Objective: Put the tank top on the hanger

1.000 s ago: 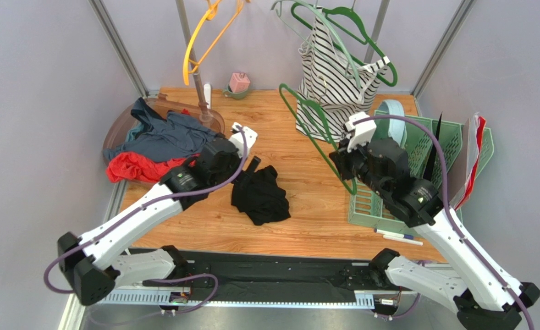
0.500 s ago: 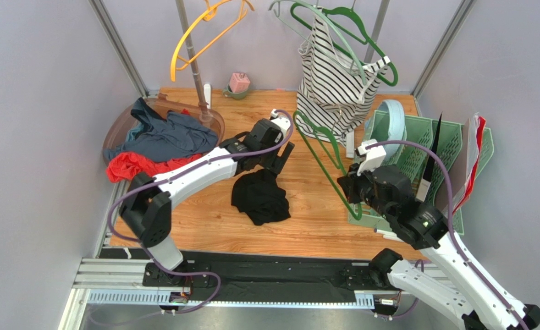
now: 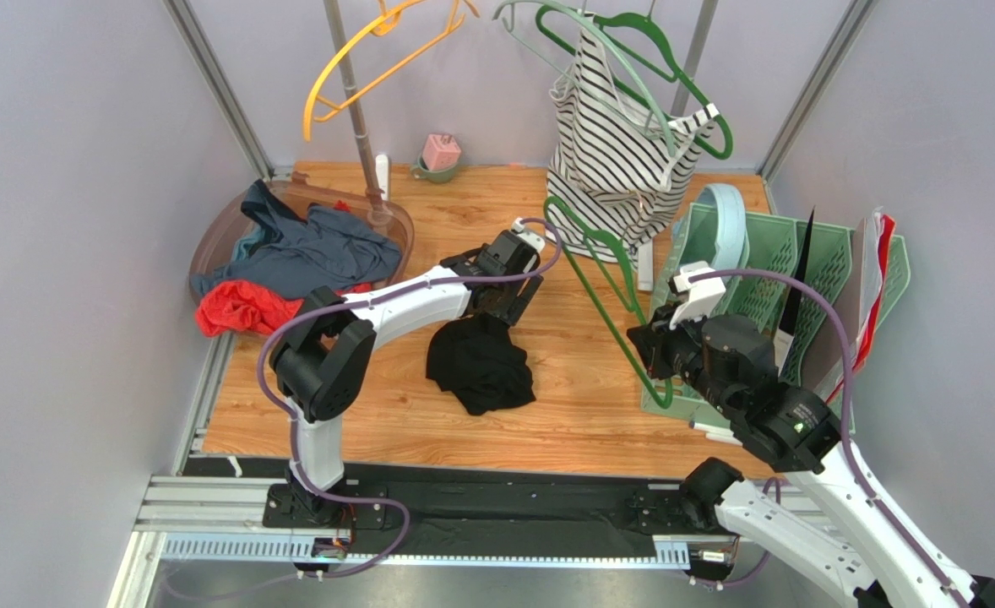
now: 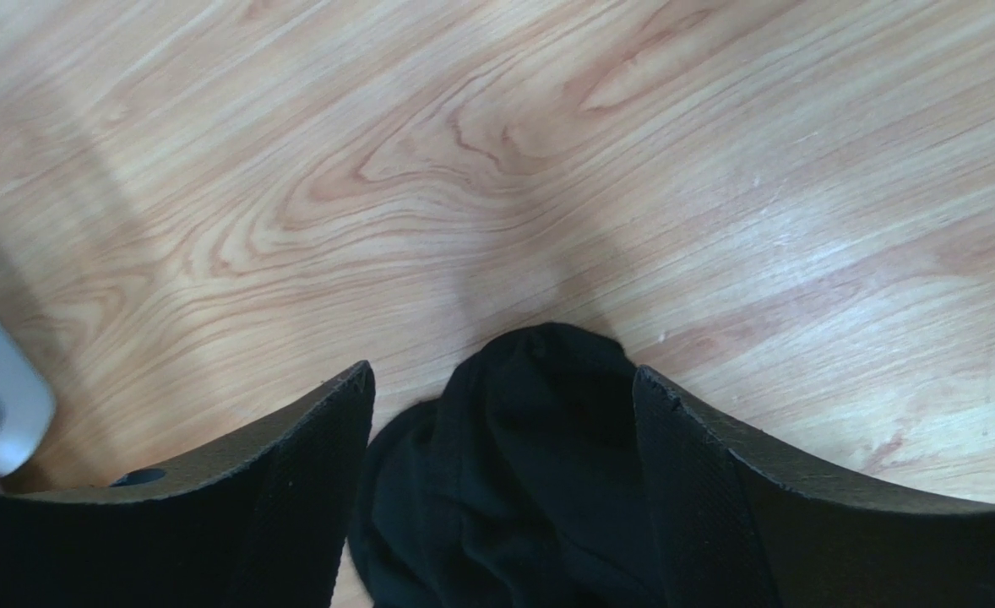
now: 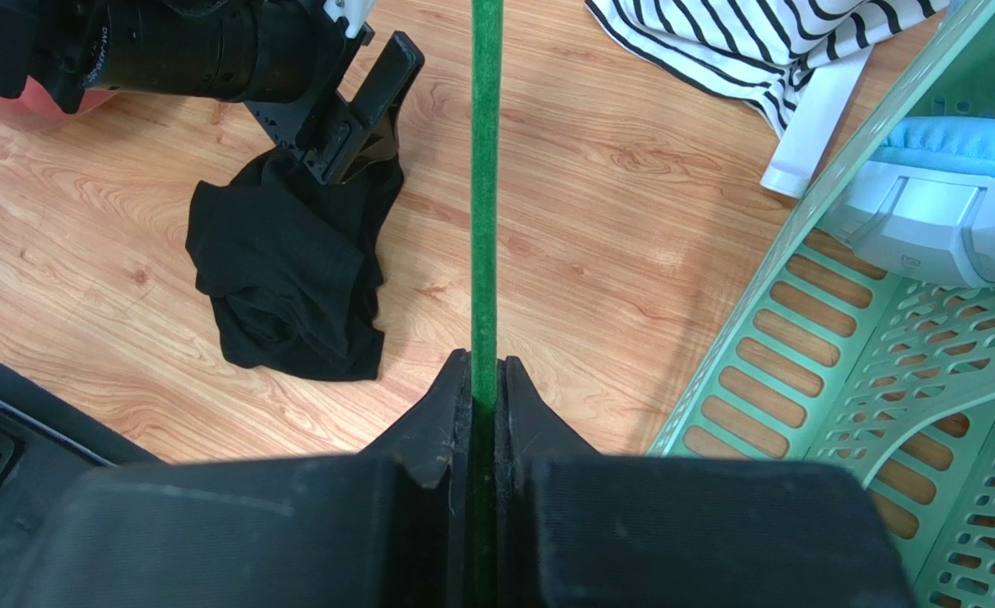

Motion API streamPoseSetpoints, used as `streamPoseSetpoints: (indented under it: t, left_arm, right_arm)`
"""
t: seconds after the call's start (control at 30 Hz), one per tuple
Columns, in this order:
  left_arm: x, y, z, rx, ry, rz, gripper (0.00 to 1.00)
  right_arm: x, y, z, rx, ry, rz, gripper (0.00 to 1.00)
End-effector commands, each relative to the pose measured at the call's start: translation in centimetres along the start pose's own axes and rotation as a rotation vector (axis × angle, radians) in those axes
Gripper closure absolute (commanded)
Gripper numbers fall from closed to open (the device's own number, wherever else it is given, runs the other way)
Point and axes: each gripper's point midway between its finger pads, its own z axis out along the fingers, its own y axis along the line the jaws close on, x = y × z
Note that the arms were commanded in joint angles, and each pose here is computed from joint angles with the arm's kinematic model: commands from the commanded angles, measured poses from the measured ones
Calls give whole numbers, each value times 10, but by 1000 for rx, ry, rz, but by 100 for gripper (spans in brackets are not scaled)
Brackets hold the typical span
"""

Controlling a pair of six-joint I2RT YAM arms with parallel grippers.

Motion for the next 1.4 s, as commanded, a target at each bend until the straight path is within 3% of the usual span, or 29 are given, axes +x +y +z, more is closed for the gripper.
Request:
streamPoseSetpoints:
  t: [0.0, 0.17, 0.23, 0.27, 0.3, 0.47, 0.67, 0.97, 1.1, 1.23, 1.37]
  left_arm:
    - [1, -13, 4, 97, -32, -66, 26]
    - [10, -21, 17, 139, -15, -103, 33]
    - [10, -20, 19, 142, -23, -120, 53]
    - [9, -20, 19, 147, -28, -125, 69]
    - [9, -20, 17, 148, -35, -133, 100]
    - [-42, -1, -38, 133, -210, -166, 100]
    - [-152, 40, -170, 120, -517, -151, 100]
    - [-199, 74, -308, 137, -776, -115, 100]
    - [-201, 72, -355, 211, -860, -78, 100]
    - [-180, 61, -348, 257, -826, -85, 100]
    - [-114, 10, -273, 353, -600, -46, 100]
  right_arm:
    - [-18, 6, 0, -21, -73, 13, 100]
    - [-17, 4, -1, -12, -67, 14, 100]
    - [-17, 3, -1, -10, -66, 16, 100]
    - [-17, 3, -1, -8, -70, 17, 100]
    - [-16, 3, -2, -8, -70, 19, 100]
    - [-18, -1, -2, 16, -71, 17, 100]
    - [-19, -9, -3, 58, -74, 21, 100]
    - [-22, -16, -7, 91, -92, 25, 100]
    - [-22, -17, -8, 102, -94, 25, 100]
    - [-24, -20, -10, 115, -101, 30, 100]
    - [-25, -20, -11, 116, -98, 29, 100]
